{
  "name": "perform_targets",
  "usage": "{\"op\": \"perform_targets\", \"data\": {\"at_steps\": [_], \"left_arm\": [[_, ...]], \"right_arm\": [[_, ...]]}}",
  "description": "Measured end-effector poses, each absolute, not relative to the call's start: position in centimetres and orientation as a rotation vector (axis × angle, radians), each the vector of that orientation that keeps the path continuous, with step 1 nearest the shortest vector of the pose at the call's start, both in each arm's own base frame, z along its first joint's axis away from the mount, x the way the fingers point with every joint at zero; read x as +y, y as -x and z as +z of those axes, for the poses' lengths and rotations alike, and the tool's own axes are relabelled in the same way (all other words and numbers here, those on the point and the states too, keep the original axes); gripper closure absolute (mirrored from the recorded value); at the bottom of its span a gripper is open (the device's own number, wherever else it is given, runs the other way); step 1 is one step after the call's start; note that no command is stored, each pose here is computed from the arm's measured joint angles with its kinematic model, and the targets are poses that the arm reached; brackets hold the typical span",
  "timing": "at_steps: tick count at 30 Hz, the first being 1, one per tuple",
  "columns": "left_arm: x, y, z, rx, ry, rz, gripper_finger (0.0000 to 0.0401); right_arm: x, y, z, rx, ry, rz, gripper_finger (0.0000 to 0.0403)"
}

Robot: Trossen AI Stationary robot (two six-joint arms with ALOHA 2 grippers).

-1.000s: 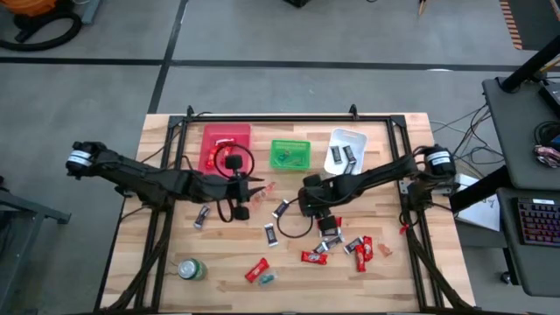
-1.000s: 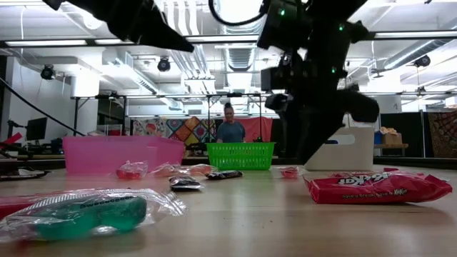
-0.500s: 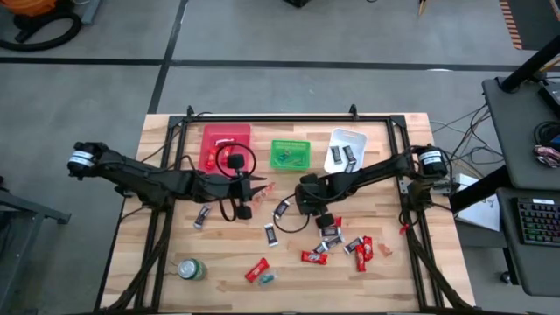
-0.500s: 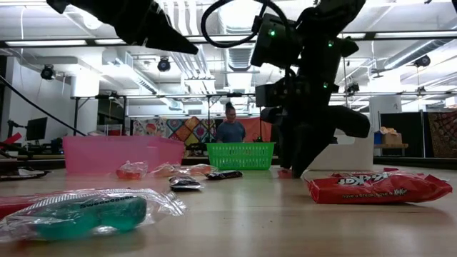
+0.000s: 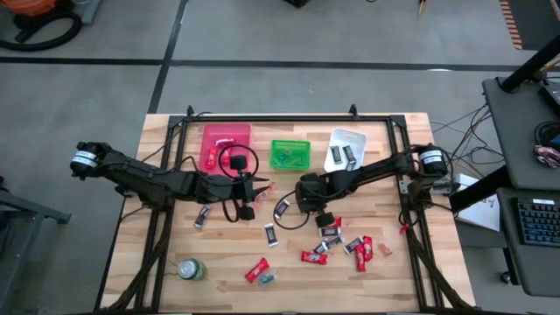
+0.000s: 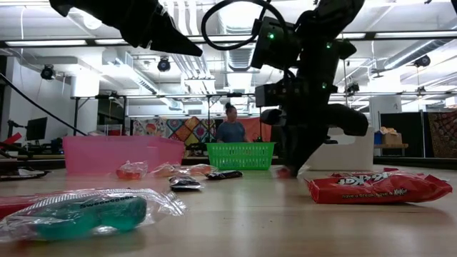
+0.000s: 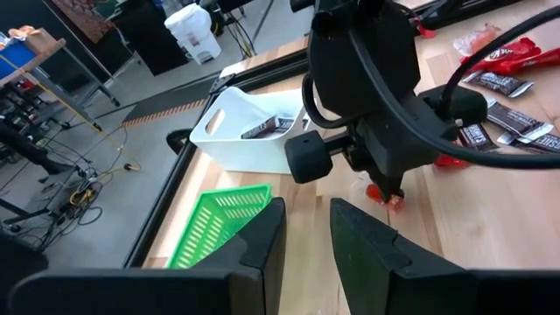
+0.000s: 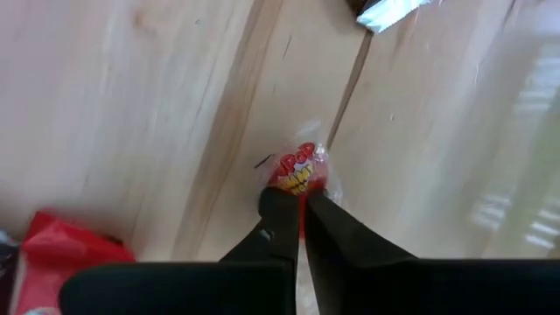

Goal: Sort candy
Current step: Put the red gummy into the green bin

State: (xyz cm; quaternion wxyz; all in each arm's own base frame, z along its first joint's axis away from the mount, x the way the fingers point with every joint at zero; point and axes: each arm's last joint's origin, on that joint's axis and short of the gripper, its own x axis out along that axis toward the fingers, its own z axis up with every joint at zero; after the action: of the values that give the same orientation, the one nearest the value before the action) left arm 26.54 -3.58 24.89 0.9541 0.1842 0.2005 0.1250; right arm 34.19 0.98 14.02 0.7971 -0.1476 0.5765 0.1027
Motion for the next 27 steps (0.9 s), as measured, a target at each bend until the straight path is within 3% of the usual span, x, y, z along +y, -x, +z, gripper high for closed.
{"op": "perform_targets", "data": {"at_steps": [13,21,27], "left_arm": [[-3.6,-26.5,24.8,0.404,-0.304,0.268,0.0325],[-3.6,-26.5,24.8,0.401,-0.292,0.271,0.0325],[-3.6,-26.5,24.8,0.399,-0.272,0.275,0.0325]], "right_arm": [[-0.9,-33.9,20.5,0.943,0.259,0.08,0.0394],[-6.6,-34.5,21.9,0.805,0.238,-0.301,0.0394],[-10.5,-34.3,21.0,0.785,0.105,-0.434,0.0394]]}}
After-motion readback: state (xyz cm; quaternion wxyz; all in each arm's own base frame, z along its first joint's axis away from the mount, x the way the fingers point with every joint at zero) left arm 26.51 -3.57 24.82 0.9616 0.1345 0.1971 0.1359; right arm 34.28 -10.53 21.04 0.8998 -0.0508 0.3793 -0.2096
